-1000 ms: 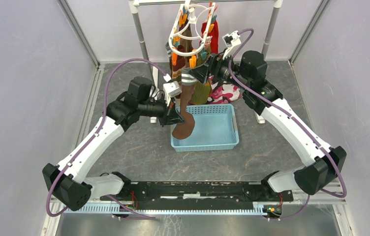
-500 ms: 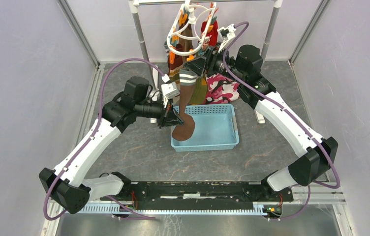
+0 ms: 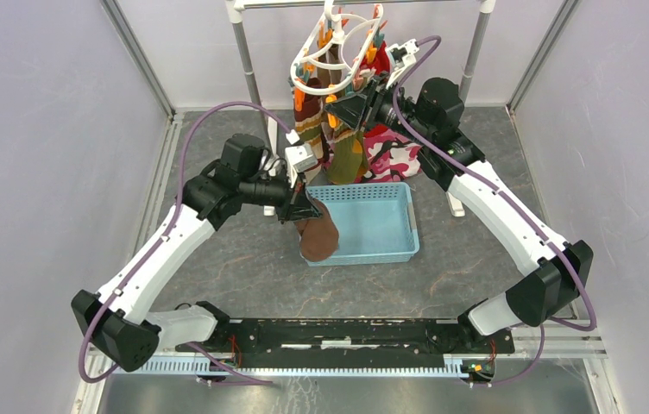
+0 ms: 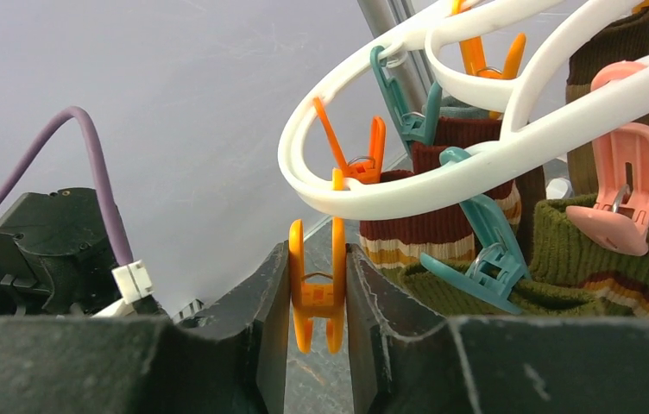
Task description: Remove the socks clipped to the hanger
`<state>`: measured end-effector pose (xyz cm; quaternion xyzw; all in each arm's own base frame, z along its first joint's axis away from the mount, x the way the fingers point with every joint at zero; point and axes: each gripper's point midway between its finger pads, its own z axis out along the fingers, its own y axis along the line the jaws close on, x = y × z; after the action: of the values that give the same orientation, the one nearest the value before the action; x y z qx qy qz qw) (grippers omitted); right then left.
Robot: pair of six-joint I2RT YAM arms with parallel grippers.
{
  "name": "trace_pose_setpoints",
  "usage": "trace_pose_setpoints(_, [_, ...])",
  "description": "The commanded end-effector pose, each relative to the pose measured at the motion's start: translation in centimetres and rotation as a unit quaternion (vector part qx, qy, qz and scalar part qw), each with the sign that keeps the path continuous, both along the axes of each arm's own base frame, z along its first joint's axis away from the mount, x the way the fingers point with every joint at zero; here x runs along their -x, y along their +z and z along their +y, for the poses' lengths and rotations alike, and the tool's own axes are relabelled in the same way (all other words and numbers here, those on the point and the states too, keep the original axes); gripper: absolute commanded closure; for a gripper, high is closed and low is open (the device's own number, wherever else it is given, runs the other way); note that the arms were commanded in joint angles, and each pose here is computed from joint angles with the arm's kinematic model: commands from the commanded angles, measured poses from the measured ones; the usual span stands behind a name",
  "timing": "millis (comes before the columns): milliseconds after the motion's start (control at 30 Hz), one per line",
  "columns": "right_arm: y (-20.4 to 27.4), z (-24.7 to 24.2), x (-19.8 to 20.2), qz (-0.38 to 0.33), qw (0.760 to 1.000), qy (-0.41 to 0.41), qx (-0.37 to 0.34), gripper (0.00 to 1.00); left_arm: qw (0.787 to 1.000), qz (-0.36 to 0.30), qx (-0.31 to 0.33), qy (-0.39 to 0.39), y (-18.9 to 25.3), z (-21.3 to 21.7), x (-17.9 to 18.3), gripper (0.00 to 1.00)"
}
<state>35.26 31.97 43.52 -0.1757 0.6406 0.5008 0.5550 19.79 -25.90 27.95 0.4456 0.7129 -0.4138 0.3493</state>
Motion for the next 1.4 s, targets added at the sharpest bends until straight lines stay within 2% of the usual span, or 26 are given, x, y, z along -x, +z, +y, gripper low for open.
trace_pose_setpoints(0, [2.8, -0.9, 0.5, -0.03, 0.999, -0.008, -0.019, 0.87, 0.999, -0.037, -0.007, 0.017, 0.0, -0.5, -2.3, 0.98])
trace_pose_setpoints(233, [1.6, -1.2, 0.5, -0.018, 1.0, -0.015, -0.008, 0.87, 0.999, -0.03, -0.027, 0.034, -2.3, -2.2, -5.9, 0.94])
trace_pose_setpoints(267, [1.4, -1.3, 0.5, -0.016, 1.0, -0.015, -0.007, 0.86, 0.999, -0.026, -0.029, 0.033, -2.6, -2.6, -6.1, 0.86])
trace_pose_setpoints(367, [1.0, -1.4, 0.6, -0.013, 1.0, -0.016, -0.004, 0.84, 0.999, -0.012, -0.037, 0.033, -3.8, -3.0, -6.4, 0.19])
trace_pose_setpoints(400, [0.8, -1.4, 0.6, -0.011, 1.0, -0.018, -0.001, 0.81, 0.999, -0.01, -0.039, 0.035, -4.0, -3.0, -6.4, 0.03])
trace_pose_setpoints(433, [0.6, -1.5, 0.6, -0.01, 1.0, -0.02, 0.003, 0.77, 0.998, -0.009, -0.044, 0.036, -4.4, -2.7, -6.2, 0.01])
trace_pose_setpoints(633, [-0.9, -2.4, 0.7, -0.008, 0.999, -0.042, 0.028, 0.47, 0.996, -0.023, -0.071, 0.044, -3.7, 0.1, -4.2, 0.0])
trace_pose_setpoints(733, [-1.8, -3.3, 0.7, -0.006, 0.997, -0.063, 0.04, 0.27, 0.997, -0.018, -0.044, 0.059, -1.6, 2.1, -3.5, 0.0])
trace_pose_setpoints(900, [-4.2, -4.7, 1.3, 0.004, 0.994, -0.093, 0.055, 0.13, 0.994, -0.026, -0.01, 0.105, 1.6, 6.1, -4.2, 0.0])
trace_pose_setpoints(1033, [-7.3, -5.2, 2.6, 0.013, 0.99, -0.12, 0.075, 0.07, 0.988, -0.029, -0.008, 0.153, 2.6, 8.8, -6.0, 0.0])
trace_pose_setpoints(1167, [-10.3, -3.6, 4.5, 0.002, 0.984, -0.142, 0.111, 0.06, 0.982, -0.012, -0.004, 0.186, 3.0, 10.3, -7.6, 0.0])
trace_pose_setpoints(1367, [-13.2, -0.6, 3.1, -0.012, 0.973, -0.177, 0.144, 0.04, 0.975, -0.004, 0.002, 0.223, 4.1, 10.8, -9.4, 0.0])
